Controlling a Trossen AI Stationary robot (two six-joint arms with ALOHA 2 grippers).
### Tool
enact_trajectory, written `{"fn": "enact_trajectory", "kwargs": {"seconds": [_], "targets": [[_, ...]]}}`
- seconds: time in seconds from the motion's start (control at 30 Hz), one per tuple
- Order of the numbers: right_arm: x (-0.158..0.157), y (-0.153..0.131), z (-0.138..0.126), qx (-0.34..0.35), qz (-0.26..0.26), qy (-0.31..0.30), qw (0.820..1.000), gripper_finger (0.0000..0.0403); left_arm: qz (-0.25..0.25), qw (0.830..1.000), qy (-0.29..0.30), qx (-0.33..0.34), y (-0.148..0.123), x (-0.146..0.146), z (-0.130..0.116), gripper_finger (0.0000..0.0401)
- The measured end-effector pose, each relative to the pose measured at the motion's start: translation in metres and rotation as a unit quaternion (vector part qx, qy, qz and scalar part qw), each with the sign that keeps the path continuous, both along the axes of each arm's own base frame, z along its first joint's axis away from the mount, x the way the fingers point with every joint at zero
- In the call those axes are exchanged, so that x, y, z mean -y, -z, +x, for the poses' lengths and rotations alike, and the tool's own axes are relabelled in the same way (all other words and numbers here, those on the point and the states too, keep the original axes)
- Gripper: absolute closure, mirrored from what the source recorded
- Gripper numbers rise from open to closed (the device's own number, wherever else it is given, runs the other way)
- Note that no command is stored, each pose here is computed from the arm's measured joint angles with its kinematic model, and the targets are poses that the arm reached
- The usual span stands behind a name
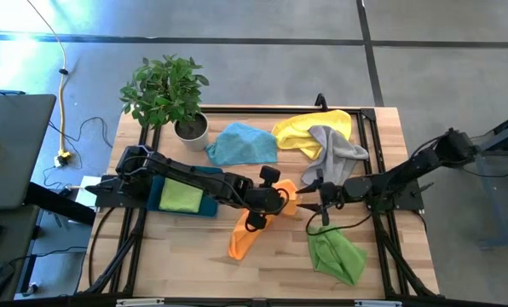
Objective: Fold microfiber towels
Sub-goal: Fold the orange microfiber towel on the table
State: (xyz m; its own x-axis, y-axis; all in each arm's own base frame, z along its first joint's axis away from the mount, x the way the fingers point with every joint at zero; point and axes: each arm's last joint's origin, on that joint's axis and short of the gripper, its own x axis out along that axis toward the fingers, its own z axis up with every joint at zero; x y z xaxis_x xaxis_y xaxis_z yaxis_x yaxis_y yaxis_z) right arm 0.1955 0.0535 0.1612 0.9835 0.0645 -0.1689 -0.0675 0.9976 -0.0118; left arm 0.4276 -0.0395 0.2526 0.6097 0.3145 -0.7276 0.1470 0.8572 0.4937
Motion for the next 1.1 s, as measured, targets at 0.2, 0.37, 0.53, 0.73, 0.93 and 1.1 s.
{"fn": "enact_trajectory", "kwargs": {"seconds": [0.2,0.37,0.53,0.73,0.93,1.1], "targets": [[-0.001,-0.007,0.025,-0.042,-0.025,0.014,0.999,0.021,0.003,1.0,-0.001,0.004,-0.001,0.006,0.0,0.0398],[-0.002,-0.004,0.033,-0.088,-0.016,-0.007,0.996,0.021,0.031,0.999,-0.027,0.01,-0.011,0.013,-0.002,0.0398],[-0.004,-0.001,0.031,-0.109,0.012,-0.029,0.994,0.021,0.051,0.997,-0.06,0.012,-0.023,0.017,-0.005,0.0398],[-0.004,0.007,0.028,-0.158,0.039,-0.026,0.986,0.021,0.051,0.995,-0.082,-0.004,-0.029,0.022,-0.011,0.0398],[-0.003,0.011,0.025,-0.184,0.047,-0.019,0.982,0.0211,0.061,0.993,-0.102,0.0,-0.029,0.024,-0.013,0.0398],[-0.002,0.011,0.025,-0.185,0.056,-0.009,0.981,0.0239,0.061,0.99,-0.128,0.016,-0.03,0.023,-0.013,0.0398]]}}
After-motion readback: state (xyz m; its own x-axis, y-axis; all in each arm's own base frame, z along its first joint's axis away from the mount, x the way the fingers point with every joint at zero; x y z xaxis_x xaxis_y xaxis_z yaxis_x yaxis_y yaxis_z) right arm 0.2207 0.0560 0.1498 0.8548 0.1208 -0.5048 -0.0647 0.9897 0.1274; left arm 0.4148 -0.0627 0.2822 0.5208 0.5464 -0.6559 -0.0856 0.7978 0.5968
